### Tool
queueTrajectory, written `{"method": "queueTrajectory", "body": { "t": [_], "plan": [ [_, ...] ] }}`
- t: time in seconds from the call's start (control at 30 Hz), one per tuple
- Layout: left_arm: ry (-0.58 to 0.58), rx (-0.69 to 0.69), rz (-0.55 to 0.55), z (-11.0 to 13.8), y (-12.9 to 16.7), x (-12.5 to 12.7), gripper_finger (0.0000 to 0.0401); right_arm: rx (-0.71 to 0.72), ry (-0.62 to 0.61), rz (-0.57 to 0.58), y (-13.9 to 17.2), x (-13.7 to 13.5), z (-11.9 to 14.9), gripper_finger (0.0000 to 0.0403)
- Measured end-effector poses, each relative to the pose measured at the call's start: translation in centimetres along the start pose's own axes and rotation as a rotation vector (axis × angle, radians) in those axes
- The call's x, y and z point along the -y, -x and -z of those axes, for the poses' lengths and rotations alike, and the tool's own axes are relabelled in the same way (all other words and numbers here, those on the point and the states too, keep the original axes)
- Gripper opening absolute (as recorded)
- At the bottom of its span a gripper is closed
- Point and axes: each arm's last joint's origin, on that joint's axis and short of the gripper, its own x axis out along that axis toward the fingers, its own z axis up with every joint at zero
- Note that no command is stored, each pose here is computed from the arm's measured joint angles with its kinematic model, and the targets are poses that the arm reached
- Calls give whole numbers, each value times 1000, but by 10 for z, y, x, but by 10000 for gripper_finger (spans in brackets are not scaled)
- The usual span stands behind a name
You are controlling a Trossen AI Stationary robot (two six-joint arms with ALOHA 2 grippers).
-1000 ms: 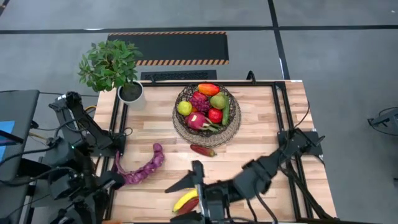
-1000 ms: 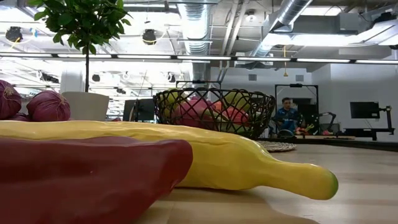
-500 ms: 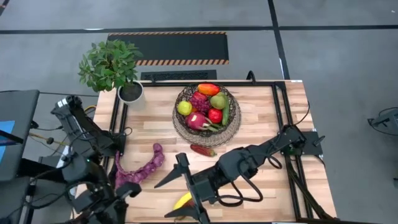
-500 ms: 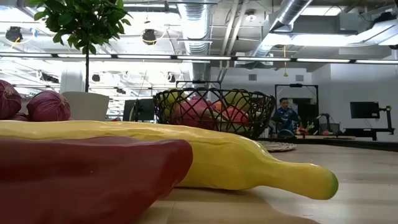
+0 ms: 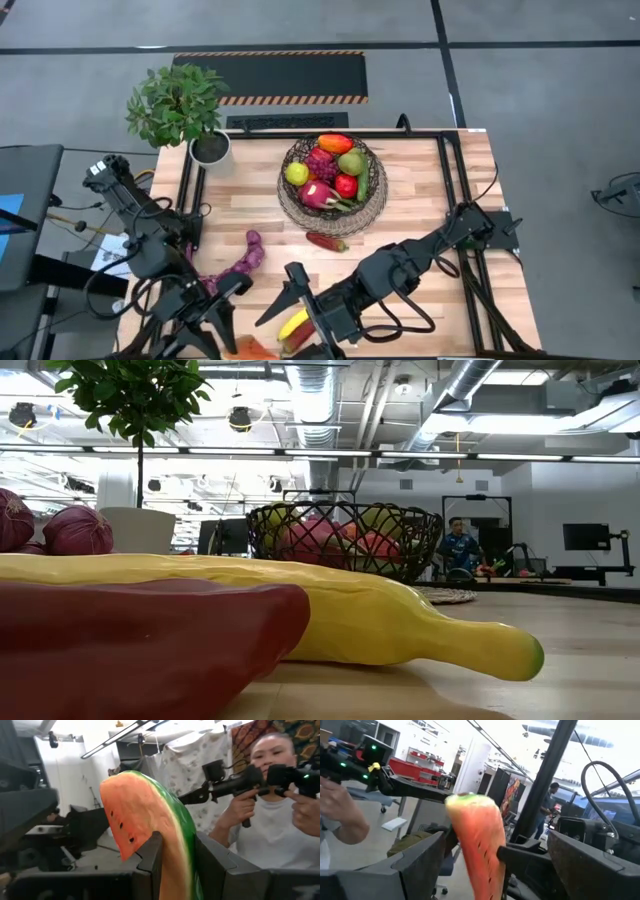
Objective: Build produce basket
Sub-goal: Put the sliced watermelon into the basket
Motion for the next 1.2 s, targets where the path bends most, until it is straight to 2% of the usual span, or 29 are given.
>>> {"method": "queueTrajectory", "body": {
  "t": [0.33, 0.53, 0.67, 0.73, 0.8, 0.93, 1.0, 1.1, 1.2],
  "plan": [
    [-29, 14, 38, 0, 0, -4, 73, -4, 28, 8, 0, 0, 0, 369],
    [49, 17, 146, 1, 1, 0, 73, 5, 24, -98, 0, -8, 0, 369],
    [104, -9, 158, 3, 1, 1, 73, -78, 36, -156, 1, -22, 5, 369],
    [137, -44, 136, 5, 1, 1, 73, -140, 96, -121, 3, -30, 6, 369],
    [181, -95, 78, 9, 2, -1, 73, -217, 190, -37, 4, -39, 6, 369],
    [246, -129, -3, 13, 3, -5, 73, -404, 467, 140, 10, -59, 3, 369],
    [274, -111, -16, 11, 2, -7, 73, -471, 565, 196, 13, -67, 0, 369],
    [333, -107, -65, 11, 3, -8, 73, -535, 637, 260, 17, -78, -5, 369],
    [339, -148, -129, 14, 4, -10, 73, -576, 654, 318, 20, -85, -9, 369]
  ]
}}
